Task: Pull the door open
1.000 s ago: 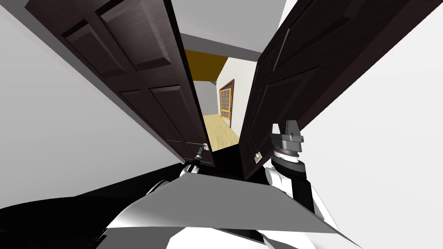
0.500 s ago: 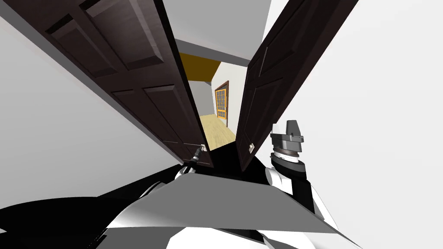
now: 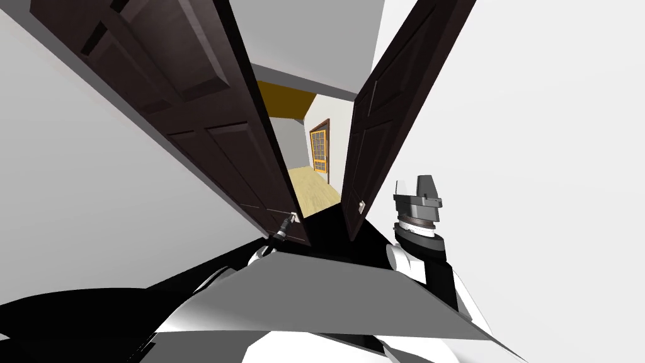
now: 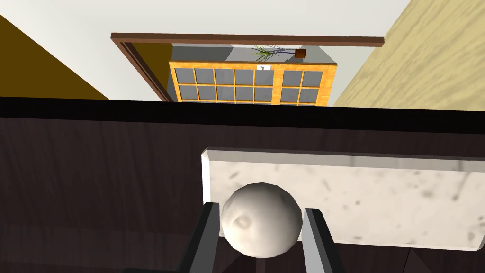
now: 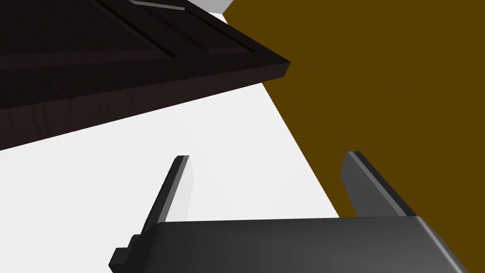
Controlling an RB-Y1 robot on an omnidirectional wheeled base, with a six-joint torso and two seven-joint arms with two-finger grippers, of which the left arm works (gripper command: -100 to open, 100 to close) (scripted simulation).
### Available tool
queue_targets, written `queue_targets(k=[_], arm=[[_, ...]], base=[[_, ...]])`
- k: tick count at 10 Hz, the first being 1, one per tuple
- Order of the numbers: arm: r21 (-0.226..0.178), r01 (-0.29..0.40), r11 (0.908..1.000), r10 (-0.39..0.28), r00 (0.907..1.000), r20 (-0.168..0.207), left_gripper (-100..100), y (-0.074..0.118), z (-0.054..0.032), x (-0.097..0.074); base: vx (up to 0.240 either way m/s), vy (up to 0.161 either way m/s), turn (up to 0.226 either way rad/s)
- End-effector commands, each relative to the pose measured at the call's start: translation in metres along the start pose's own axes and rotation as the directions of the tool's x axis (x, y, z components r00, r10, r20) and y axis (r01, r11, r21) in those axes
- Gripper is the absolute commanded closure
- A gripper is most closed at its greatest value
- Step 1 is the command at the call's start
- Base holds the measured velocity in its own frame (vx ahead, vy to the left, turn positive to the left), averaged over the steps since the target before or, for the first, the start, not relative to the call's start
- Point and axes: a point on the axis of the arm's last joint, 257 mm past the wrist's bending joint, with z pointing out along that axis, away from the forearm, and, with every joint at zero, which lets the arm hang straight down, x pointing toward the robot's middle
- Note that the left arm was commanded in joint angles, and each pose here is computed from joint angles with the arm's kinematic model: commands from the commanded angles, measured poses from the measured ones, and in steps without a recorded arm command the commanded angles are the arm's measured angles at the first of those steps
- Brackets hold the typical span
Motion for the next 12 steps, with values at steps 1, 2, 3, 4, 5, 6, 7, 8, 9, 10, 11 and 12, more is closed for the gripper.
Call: queue_targets(k=[1,2,3,4,5,6,7,8,9,10,11,12], arm=[[0.001,0.006,1.0000,-0.006,0.9994,-0.034,100,0.000,-0.0116,0.003],[0.000,0.008,1.0000,-0.008,0.9989,-0.046,100,0.000,-0.0159,0.003],[0.000,0.002,1.0000,-0.002,0.9994,-0.033,100,0.000,-0.0111,0.000],[-0.003,0.004,1.0000,-0.004,0.9987,-0.050,100,0.002,-0.0237,-0.001],[-0.002,0.004,1.0000,-0.004,0.9985,-0.055,100,0.002,-0.0268,-0.001],[-0.002,0.004,1.0000,-0.004,0.9982,-0.060,100,0.001,-0.0302,-0.002],[-0.001,0.004,1.0000,-0.004,0.9975,-0.071,100,0.001,-0.0374,-0.003],[-0.001,0.004,1.0000,-0.004,0.9975,-0.071,100,0.001,-0.0374,-0.003],[0.000,0.004,1.0000,-0.004,0.9966,-0.082,100,0.001,-0.0449,-0.003],[0.000,0.005,1.0000,-0.005,0.9961,-0.088,100,0.001,-0.0486,-0.004],[0.000,0.006,1.0000,-0.006,0.9951,-0.098,100,0.001,-0.0555,-0.004],[0.000,0.006,1.0000,-0.006,0.9942,-0.107,100,0.000,-0.0615,-0.005]], base=[[-0.156,0.069,-0.093],[-0.219,0.072,-0.086],[-0.107,0.031,-0.014],[-0.143,0.042,-0.131],[-0.188,0.084,-0.152],[-0.148,0.067,-0.098],[-0.134,0.058,-0.110],[-0.090,0.053,-0.051],[-0.101,0.051,-0.121],[-0.116,0.061,-0.102],[-0.138,0.080,-0.137],[-0.181,0.083,-0.163]])
